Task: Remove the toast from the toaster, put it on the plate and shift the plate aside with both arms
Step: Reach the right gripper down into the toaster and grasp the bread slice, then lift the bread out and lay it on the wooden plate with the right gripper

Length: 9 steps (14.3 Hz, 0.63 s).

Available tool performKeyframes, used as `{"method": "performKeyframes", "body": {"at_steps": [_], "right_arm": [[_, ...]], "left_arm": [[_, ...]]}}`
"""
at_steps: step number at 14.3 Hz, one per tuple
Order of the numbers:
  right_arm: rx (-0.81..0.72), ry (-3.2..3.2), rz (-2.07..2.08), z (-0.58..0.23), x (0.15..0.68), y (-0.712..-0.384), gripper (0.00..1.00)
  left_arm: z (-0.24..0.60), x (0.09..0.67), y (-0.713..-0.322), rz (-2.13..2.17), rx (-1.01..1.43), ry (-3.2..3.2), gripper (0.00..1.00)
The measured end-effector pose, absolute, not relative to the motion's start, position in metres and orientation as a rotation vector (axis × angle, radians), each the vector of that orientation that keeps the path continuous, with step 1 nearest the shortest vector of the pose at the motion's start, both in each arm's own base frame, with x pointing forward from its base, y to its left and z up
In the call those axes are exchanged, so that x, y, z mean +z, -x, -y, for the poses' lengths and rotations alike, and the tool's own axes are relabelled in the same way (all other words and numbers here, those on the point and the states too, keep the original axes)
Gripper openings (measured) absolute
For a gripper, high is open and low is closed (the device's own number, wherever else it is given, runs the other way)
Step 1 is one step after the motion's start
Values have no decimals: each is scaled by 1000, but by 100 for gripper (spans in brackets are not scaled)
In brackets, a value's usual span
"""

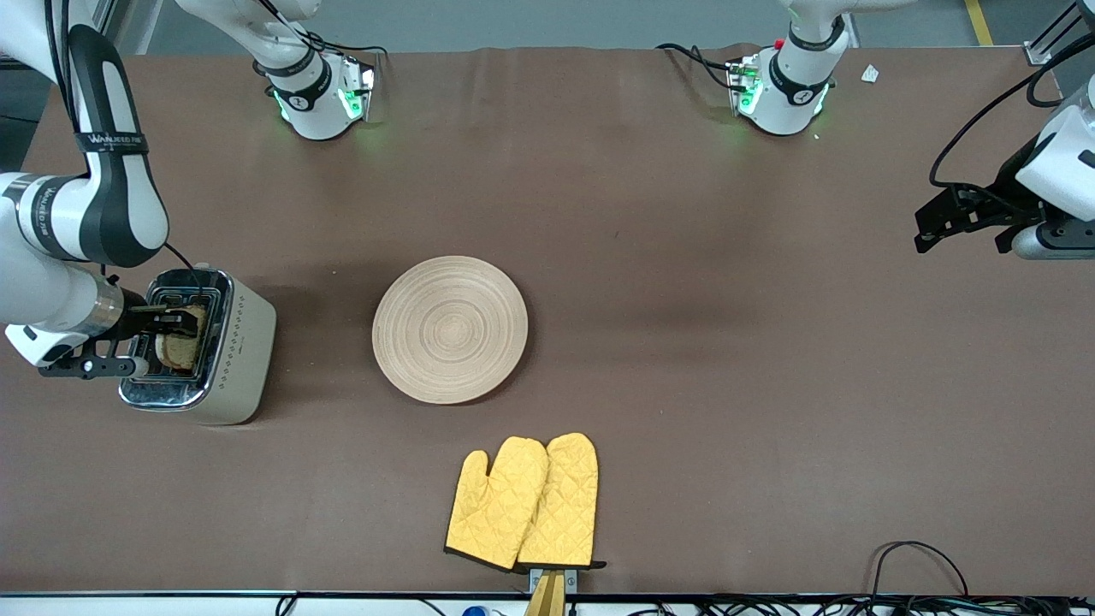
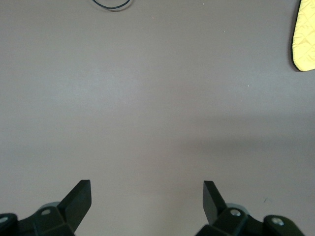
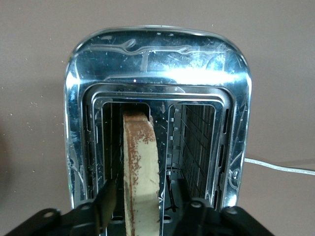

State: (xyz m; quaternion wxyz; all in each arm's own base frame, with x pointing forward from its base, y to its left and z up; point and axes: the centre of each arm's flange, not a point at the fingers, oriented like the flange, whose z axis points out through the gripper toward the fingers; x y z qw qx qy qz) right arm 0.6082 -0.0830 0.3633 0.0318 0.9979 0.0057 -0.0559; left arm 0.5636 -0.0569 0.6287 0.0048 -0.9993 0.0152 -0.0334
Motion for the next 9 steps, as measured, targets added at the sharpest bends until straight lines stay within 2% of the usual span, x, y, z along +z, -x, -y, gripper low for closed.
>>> {"method": "performKeyframes", "body": {"at_steps": [4,9], "right_arm": [[-102,-3104,-2,77,388,-616,13],[122,-3318,11,7,499,-623,11]], "left_arm": [[57,628,-564,-47,-104,3130,100],[57,628,-564,-48,-104,3130,100]]}}
